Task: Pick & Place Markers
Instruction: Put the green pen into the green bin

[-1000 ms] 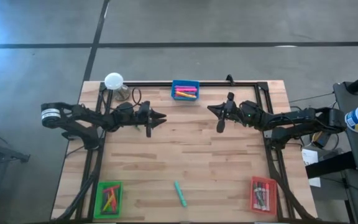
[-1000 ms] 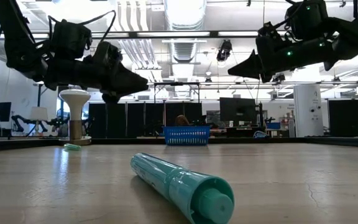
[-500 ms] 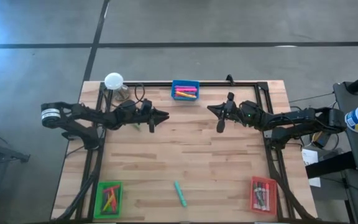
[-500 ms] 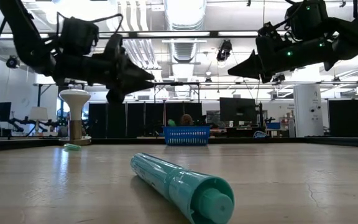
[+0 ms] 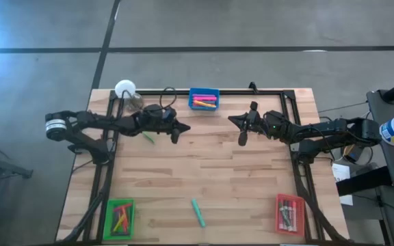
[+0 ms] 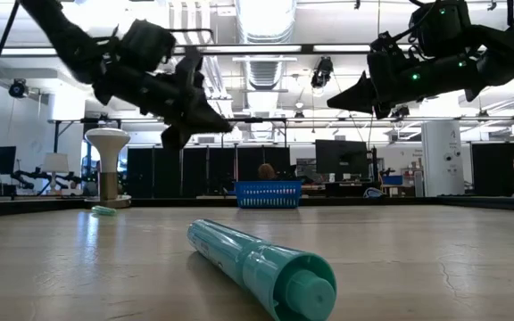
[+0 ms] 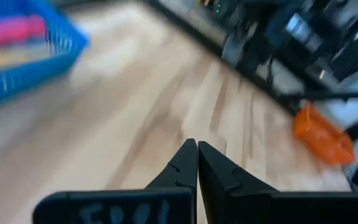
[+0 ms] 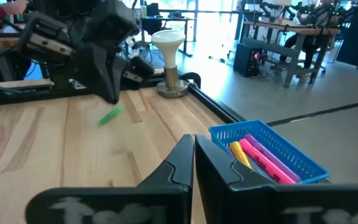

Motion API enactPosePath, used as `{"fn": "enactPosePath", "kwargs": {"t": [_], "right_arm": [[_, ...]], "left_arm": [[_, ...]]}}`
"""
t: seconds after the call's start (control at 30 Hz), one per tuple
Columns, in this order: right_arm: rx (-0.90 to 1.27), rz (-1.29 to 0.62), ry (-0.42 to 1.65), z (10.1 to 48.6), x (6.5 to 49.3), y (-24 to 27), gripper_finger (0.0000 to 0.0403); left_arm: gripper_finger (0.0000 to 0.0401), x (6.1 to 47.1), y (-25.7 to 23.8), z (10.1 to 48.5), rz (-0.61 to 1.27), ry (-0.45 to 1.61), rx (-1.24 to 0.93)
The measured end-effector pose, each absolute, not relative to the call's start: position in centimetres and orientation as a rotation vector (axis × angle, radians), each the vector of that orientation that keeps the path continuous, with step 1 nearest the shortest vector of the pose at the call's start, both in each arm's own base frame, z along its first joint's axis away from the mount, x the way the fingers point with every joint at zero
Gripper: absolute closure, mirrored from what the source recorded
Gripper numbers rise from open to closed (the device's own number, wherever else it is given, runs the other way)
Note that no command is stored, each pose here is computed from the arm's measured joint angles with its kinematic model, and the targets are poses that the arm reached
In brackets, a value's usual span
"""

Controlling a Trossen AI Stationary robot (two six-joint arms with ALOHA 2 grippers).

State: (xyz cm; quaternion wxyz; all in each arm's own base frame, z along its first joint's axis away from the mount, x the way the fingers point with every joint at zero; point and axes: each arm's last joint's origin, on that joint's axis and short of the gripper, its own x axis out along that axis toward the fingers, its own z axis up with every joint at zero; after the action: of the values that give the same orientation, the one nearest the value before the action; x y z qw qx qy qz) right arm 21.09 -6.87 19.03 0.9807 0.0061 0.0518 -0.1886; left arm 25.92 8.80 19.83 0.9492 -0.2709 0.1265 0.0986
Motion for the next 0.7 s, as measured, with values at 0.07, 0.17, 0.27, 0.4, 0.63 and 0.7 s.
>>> {"fn": "enactPosePath", "kwargs": {"t": [0.07, 0.17, 0.27, 0.4, 0.63, 0.7], "right_arm": [[0.012, -0.380, 0.104, 19.0, 21.1, -6.9, 0.0392], [0.012, -0.380, 0.105, 19.0, 21.1, -6.9, 0.0392], [0.012, -0.380, 0.108, 19.0, 21.1, -6.9, 0.0392], [0.008, -0.379, 0.109, 19.0, 21.1, -6.9, 0.0392], [0.002, -0.379, 0.110, 19.0, 21.1, -6.9, 0.0392], [-0.002, -0.379, 0.111, 19.0, 21.1, -6.9, 0.0392]], "left_arm": [[0.0392, 26.2, 8.8, 19.9, 0.199, 0.355, -0.597], [0.0397, 26.5, 8.4, 20.3, 0.311, 0.518, -0.615], [0.0398, 26.6, 7.6, 21.1, 0.502, 0.663, -0.561], [0.0378, 26.1, 6.8, 22.2, 0.715, 0.767, -0.615], [0.0311, 24.3, 6.3, 21.6, 0.905, 0.914, -0.675], [0.0293, 24.1, 6.2, 21.1, 0.929, 0.918, -0.701]]}}
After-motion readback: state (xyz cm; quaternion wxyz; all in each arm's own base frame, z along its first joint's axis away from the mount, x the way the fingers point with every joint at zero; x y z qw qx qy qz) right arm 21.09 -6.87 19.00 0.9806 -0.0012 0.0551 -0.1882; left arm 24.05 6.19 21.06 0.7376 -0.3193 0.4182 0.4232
